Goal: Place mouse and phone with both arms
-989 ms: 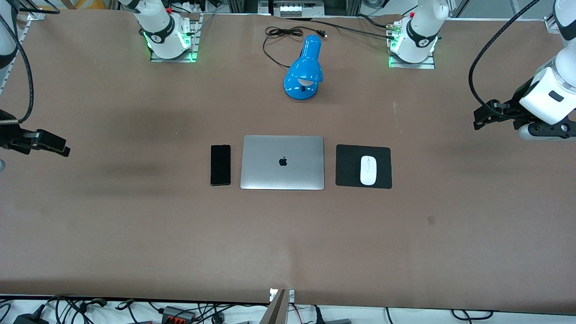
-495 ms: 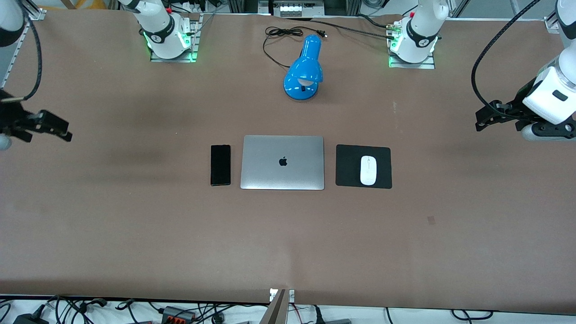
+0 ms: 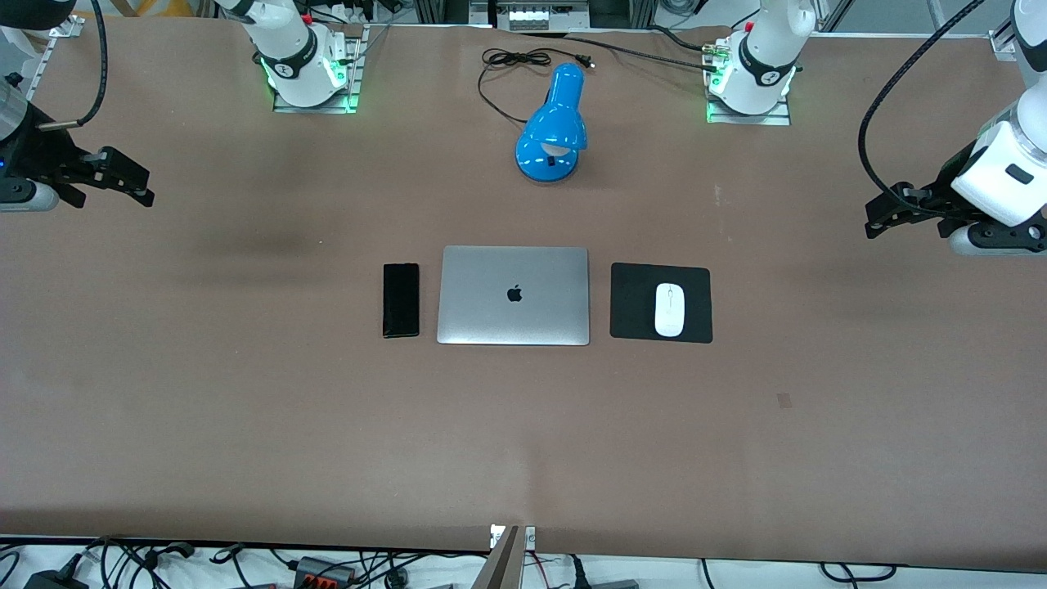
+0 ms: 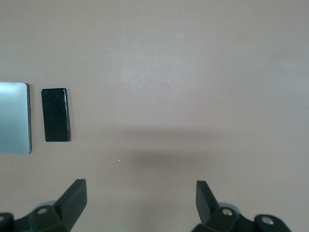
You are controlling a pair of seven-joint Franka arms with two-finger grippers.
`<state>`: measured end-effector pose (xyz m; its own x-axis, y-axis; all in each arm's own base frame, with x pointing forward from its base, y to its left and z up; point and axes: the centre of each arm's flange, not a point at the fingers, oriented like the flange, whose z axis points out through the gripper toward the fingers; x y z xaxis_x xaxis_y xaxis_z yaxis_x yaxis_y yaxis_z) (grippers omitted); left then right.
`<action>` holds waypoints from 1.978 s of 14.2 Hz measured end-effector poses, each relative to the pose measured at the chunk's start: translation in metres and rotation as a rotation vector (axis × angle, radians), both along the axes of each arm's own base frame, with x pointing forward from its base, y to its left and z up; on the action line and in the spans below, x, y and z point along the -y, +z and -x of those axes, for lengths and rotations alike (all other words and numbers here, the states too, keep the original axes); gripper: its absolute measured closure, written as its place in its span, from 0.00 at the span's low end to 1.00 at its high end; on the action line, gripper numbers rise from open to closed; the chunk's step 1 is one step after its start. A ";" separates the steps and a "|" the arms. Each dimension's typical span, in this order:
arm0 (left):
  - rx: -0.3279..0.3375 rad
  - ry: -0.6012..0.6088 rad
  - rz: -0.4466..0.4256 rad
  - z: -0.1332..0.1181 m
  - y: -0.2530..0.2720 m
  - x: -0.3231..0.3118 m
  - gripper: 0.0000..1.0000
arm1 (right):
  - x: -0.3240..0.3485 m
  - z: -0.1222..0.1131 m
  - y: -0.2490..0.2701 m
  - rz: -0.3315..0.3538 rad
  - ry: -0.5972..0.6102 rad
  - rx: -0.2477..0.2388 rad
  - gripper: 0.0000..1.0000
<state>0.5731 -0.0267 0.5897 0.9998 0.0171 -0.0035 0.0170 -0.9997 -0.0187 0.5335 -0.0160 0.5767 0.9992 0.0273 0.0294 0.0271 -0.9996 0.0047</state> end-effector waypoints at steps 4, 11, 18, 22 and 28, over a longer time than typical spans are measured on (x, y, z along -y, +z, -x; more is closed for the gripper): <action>0.000 0.002 0.000 0.000 0.000 -0.002 0.00 | 0.000 -0.002 0.000 0.000 0.000 0.012 0.00; -0.001 0.000 0.000 0.000 -0.001 -0.001 0.00 | 0.000 -0.002 0.000 0.000 0.001 0.012 0.00; -0.001 -0.001 0.000 0.000 -0.001 0.000 0.00 | 0.001 -0.001 0.002 -0.001 -0.032 0.013 0.00; -0.002 -0.001 0.000 0.000 -0.001 0.000 0.00 | 0.001 0.002 0.002 -0.002 -0.038 -0.003 0.00; -0.003 -0.005 0.000 0.000 -0.001 0.002 0.00 | 0.000 0.004 0.003 -0.001 -0.032 -0.009 0.00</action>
